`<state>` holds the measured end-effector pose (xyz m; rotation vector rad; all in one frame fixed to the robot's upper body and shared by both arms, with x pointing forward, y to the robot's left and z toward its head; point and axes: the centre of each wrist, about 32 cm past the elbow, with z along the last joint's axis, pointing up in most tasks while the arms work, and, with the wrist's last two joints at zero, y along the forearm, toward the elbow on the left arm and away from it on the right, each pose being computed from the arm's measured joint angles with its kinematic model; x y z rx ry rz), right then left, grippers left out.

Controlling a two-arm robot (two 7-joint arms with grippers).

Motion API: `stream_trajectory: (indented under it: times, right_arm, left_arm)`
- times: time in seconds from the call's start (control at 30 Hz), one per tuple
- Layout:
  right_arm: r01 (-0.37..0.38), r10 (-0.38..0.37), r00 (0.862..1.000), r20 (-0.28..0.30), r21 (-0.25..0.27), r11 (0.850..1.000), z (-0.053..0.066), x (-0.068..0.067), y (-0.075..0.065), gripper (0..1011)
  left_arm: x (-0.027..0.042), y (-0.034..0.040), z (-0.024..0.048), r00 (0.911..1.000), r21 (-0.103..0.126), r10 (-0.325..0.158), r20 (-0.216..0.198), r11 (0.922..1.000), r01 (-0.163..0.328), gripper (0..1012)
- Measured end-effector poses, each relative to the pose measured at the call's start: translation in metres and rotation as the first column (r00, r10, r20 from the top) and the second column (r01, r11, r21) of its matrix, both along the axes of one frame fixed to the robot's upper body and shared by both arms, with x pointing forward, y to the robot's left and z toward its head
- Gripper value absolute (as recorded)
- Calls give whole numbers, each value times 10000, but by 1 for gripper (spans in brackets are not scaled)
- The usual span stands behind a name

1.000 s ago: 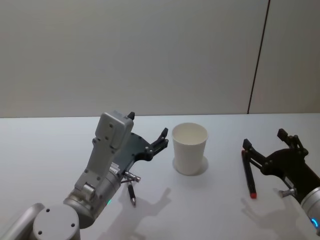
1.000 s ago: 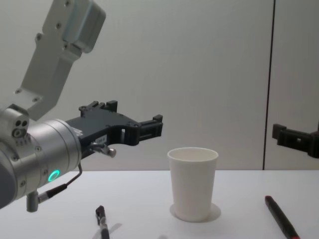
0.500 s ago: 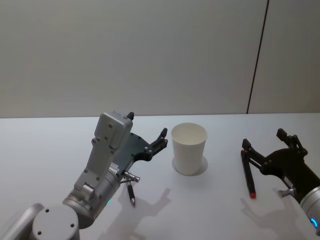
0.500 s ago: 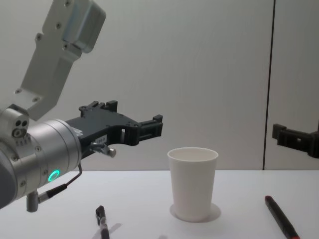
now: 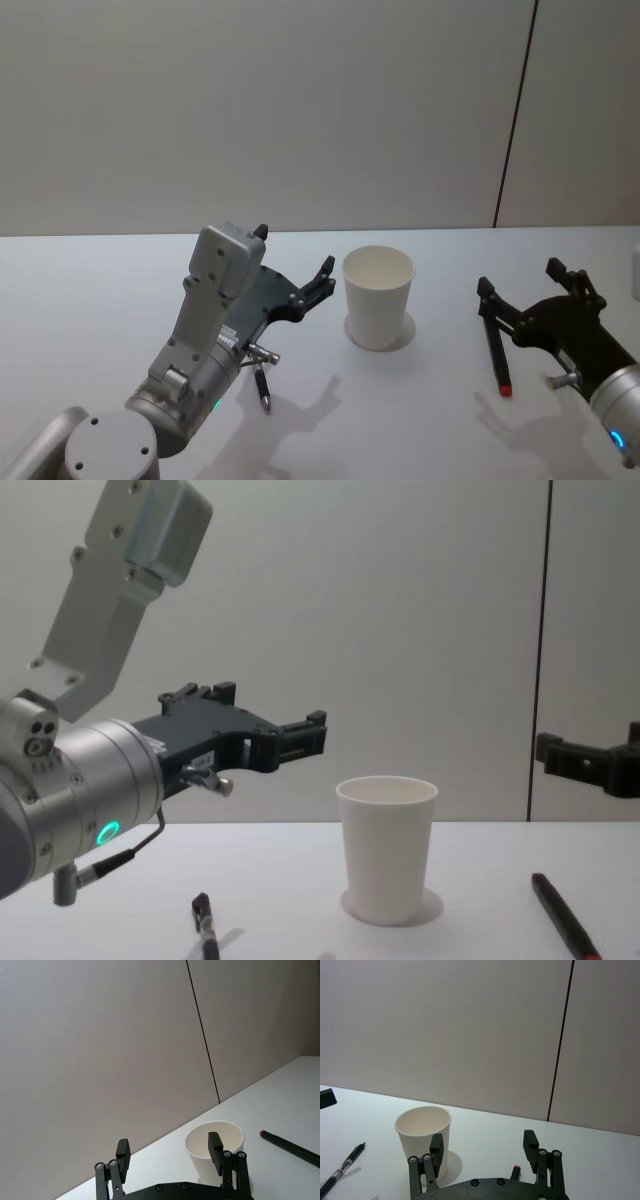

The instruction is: Place the pen into the pen holder.

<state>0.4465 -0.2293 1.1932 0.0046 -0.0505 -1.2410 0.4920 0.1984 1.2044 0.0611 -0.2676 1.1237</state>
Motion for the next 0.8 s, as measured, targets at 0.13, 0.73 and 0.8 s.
stream_trajectory:
  times: [0.13, 0.73, 0.8]
  right_arm:
    - [90, -90, 9995, -293, -3, 10000, 44, 38, 34, 1001]
    - [652, -586, 9842, -1670, 342, 9973, 282, 322, -18, 1001]
    - [682, -606, 9819, -1796, 363, 9970, 300, 344, -24, 1001]
  left_arm:
    - [0, 0, 0, 10000, 0, 0, 0, 10000, 0, 1002]
    - [0, 0, 0, 10000, 0, 0, 1, 10000, 0, 1003]
    - [0, 0, 0, 10000, 0, 0, 1, 10000, 0, 1003]
